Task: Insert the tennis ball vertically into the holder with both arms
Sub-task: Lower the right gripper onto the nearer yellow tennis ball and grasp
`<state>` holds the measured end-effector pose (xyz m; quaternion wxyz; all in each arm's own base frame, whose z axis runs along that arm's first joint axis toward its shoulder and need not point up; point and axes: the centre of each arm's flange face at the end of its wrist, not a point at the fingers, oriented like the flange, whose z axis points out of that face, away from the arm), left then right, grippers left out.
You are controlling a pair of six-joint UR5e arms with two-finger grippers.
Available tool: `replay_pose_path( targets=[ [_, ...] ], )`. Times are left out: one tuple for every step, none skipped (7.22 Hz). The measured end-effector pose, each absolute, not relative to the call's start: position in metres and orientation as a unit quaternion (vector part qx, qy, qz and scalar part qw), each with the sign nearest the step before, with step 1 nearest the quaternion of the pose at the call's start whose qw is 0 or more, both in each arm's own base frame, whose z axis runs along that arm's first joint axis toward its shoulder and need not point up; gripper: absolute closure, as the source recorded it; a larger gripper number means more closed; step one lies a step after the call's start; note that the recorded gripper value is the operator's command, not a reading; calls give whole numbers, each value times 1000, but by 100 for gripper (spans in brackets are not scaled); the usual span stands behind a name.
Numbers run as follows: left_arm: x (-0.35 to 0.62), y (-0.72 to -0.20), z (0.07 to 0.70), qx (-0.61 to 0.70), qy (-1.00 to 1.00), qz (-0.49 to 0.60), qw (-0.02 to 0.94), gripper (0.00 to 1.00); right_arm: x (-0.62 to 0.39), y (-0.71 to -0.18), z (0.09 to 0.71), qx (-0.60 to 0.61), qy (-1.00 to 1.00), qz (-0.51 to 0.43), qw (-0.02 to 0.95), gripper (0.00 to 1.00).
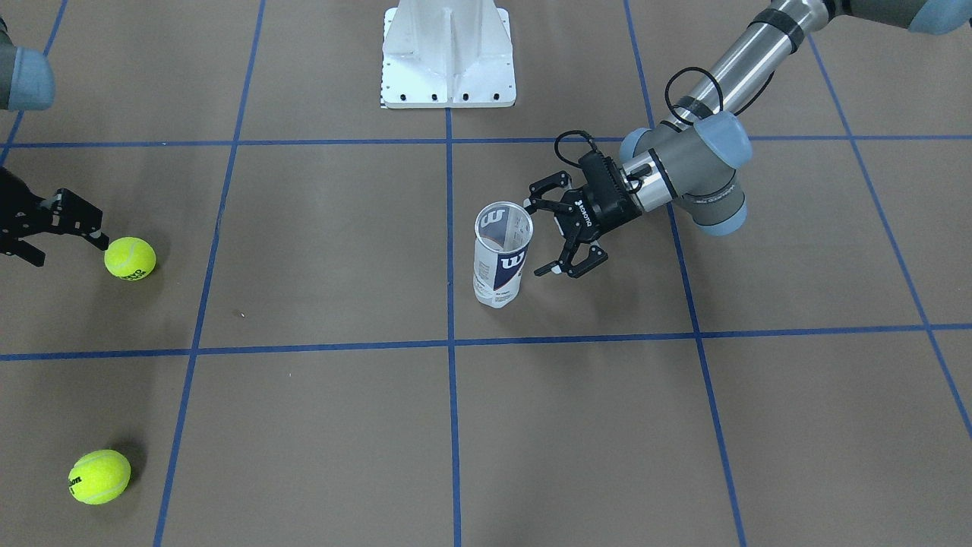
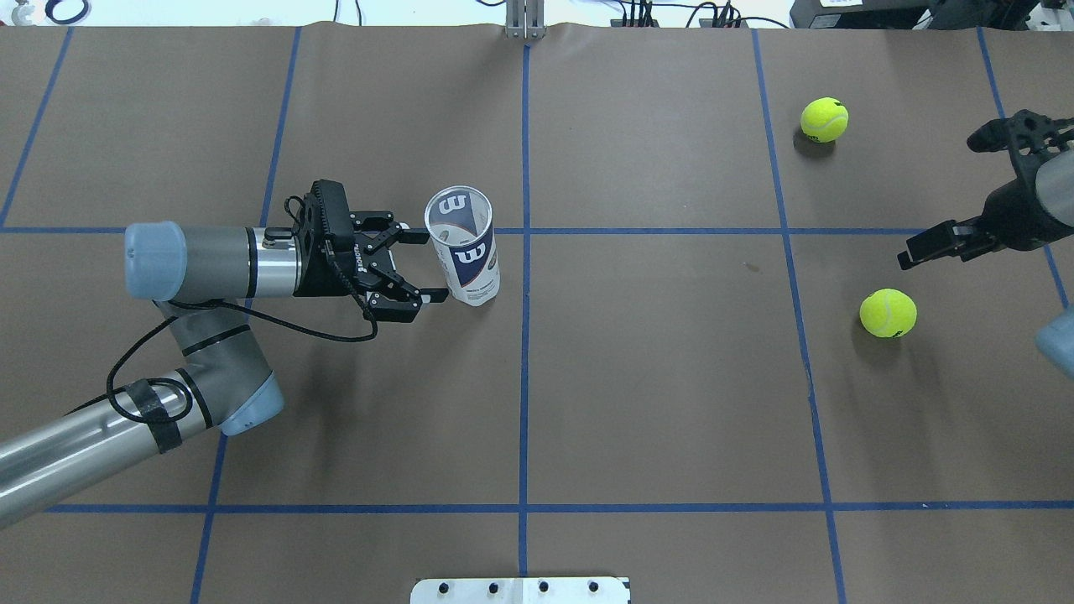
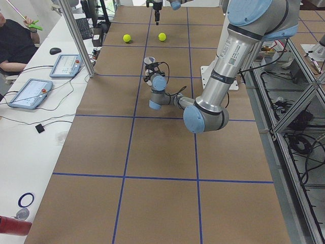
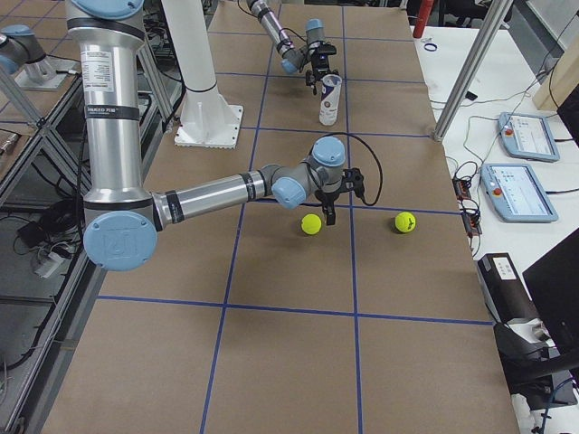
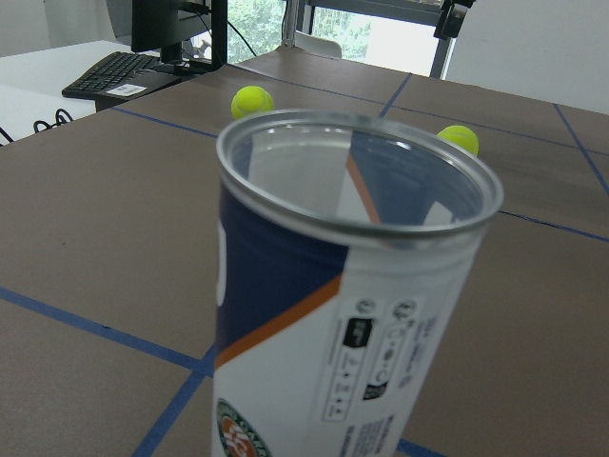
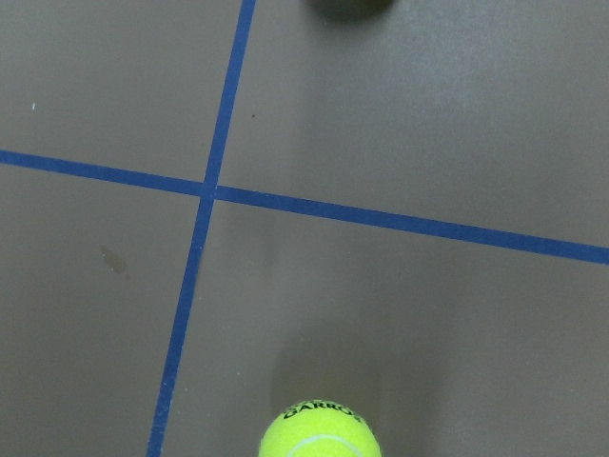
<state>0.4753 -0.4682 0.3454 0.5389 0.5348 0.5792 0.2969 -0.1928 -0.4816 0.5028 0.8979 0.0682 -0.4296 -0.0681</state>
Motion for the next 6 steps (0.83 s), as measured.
replay_pose_path(
  targets=[
    [475,-468,346,535,579,297,539,1,-206,-477,509,61,-426,-77,900,1],
    [475,-468,346,535,579,297,539,1,-220,-472,512,53,-424,-88,900,1],
    [474,-468,346,535,579,297,539,1,-232,-467,515,46,-422,-98,900,1],
    [474,-468,347,536,579,297,538,1,-241,-463,519,42,-419,-104,901,1],
    [474,-468,347,536,579,297,538,1,-248,-461,525,41,-410,-110,905,1],
    [474,-468,347,536,579,297,538,1,-253,-461,530,43,-400,-113,908,1]
  ],
)
